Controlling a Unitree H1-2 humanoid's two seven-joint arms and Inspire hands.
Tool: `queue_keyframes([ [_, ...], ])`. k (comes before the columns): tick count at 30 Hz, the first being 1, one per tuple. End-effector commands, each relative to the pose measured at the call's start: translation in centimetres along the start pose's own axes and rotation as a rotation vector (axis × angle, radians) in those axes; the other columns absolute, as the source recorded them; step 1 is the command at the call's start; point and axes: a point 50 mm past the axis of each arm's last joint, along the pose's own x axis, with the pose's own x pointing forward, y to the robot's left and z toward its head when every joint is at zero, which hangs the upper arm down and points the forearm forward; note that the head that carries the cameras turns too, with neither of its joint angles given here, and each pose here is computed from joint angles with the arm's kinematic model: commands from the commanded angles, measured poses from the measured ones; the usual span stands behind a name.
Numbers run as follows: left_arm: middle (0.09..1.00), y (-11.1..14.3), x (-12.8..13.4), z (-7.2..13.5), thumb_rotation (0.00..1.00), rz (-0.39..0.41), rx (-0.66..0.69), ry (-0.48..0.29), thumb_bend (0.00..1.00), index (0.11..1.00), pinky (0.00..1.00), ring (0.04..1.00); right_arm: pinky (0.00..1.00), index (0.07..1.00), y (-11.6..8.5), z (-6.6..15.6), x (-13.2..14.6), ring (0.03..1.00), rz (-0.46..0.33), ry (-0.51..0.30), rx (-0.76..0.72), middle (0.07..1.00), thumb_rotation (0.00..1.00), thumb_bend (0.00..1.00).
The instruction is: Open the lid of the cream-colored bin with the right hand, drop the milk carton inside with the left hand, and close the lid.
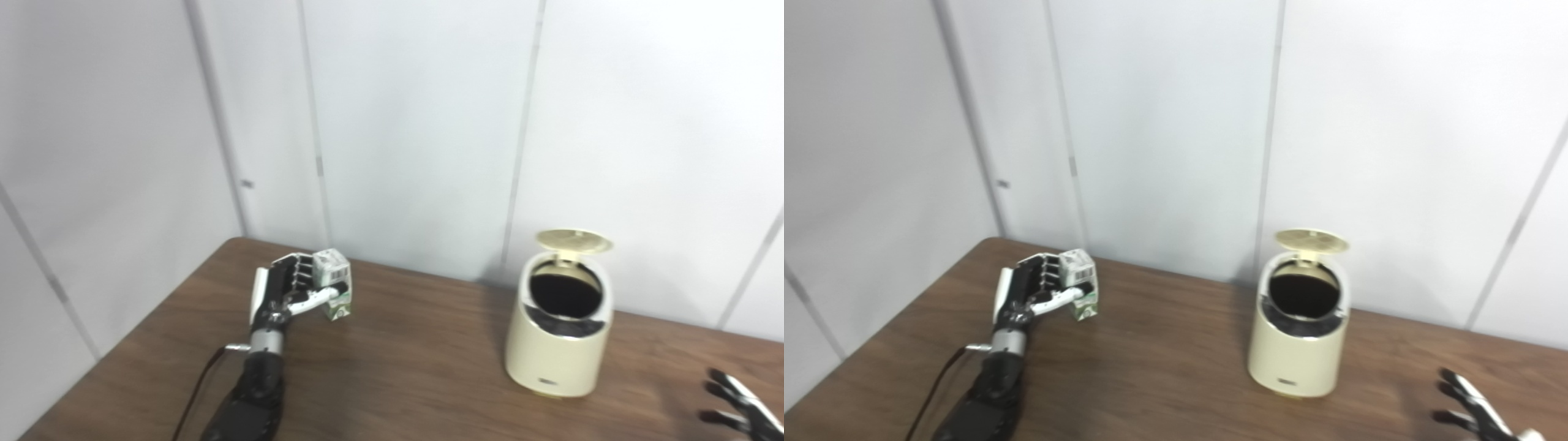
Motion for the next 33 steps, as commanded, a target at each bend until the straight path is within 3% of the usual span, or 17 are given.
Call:
queue_keyframes([
  [1,0.493,-0.5,2.9,4.5,0.00,-0.003,-0.063,-0.165,0.50,0.504,0.41,0.441,0.58,0.932,-0.9,1.8,1.4,0.808,-0.033,-0.070,0.006,0.908,0.40,0.82],
  [3,0.497,-1.3,2.8,5.9,0.00,-0.039,-0.097,-0.214,0.50,0.502,0.42,0.443,0.67,0.949,-0.7,2.3,1.6,0.837,-0.029,-0.061,0.026,0.936,0.26,0.76],
  [11,0.495,-5.4,2.4,12.5,0.00,-0.187,-0.206,-0.431,0.50,0.496,0.44,0.451,0.74,0.963,-0.1,2.6,2.2,0.854,-0.030,-0.085,0.034,0.949,0.05,0.74],
  [19,0.490,-10.2,1.5,17.3,0.00,-0.307,-0.307,-0.555,0.50,0.507,0.42,0.444,0.72,0.953,0.7,2.5,2.7,0.839,-0.034,-0.088,0.010,0.934,0.11,0.75],
  [33,0.489,-16.2,0.6,20.7,0.00,-0.448,-0.450,-0.587,0.50,0.505,0.41,0.442,0.73,0.956,1.6,2.9,3.3,0.851,-0.042,-0.064,0.005,0.940,0.22,0.76],
])
